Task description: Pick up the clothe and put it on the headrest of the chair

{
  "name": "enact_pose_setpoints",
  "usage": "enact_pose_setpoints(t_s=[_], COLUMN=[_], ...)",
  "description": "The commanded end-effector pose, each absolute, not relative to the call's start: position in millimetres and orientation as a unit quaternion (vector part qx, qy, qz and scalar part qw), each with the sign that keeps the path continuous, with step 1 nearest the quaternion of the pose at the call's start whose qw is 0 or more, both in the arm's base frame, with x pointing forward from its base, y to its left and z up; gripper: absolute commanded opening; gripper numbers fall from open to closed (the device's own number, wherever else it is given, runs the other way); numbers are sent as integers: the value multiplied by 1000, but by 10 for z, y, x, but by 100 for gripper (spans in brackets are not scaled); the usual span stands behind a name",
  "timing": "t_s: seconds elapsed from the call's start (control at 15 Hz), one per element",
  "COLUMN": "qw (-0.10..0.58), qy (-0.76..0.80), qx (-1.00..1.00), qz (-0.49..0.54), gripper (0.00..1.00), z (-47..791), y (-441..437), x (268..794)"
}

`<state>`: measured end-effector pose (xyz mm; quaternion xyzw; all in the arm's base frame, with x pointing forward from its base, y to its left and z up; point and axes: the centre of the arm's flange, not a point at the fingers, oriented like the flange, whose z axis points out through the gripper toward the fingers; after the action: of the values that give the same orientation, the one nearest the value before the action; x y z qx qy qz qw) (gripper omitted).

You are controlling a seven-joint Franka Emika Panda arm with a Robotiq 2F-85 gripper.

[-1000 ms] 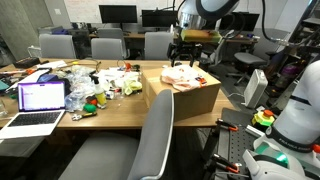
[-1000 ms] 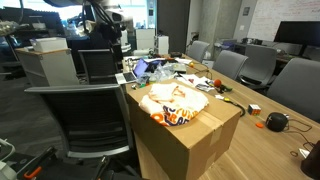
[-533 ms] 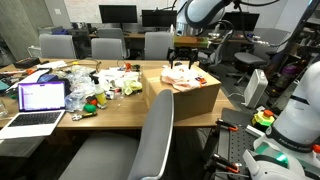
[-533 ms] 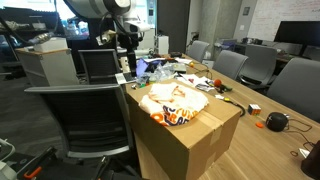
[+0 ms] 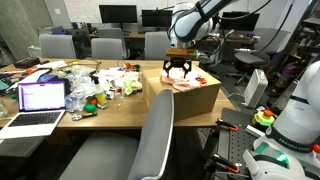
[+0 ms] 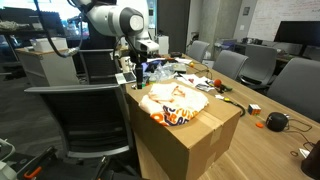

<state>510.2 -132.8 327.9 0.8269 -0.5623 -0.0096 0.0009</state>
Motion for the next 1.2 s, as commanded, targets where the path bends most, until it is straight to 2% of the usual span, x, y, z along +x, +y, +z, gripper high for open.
enact_pose_setpoints(t_s=[0.0, 0.53, 0.87, 0.93, 1.0, 1.07, 1.13], qw=[-30, -57, -76, -77, -78, -78, -77], qy=[-602, -678, -691, -690, -690, -689, -687], qx=[797, 729, 716, 716, 717, 718, 720], qz=[-27, -72, -71, -69, -67, -64, -63], gripper=[100, 100, 100, 97, 79, 72, 71], z=[2950, 2432, 2404, 2418, 2428, 2441, 2450], y=[-1561, -1898, -1895, -1882, -1875, -1869, -1861], x=[5151, 4806, 4790, 4793, 4800, 4805, 4808])
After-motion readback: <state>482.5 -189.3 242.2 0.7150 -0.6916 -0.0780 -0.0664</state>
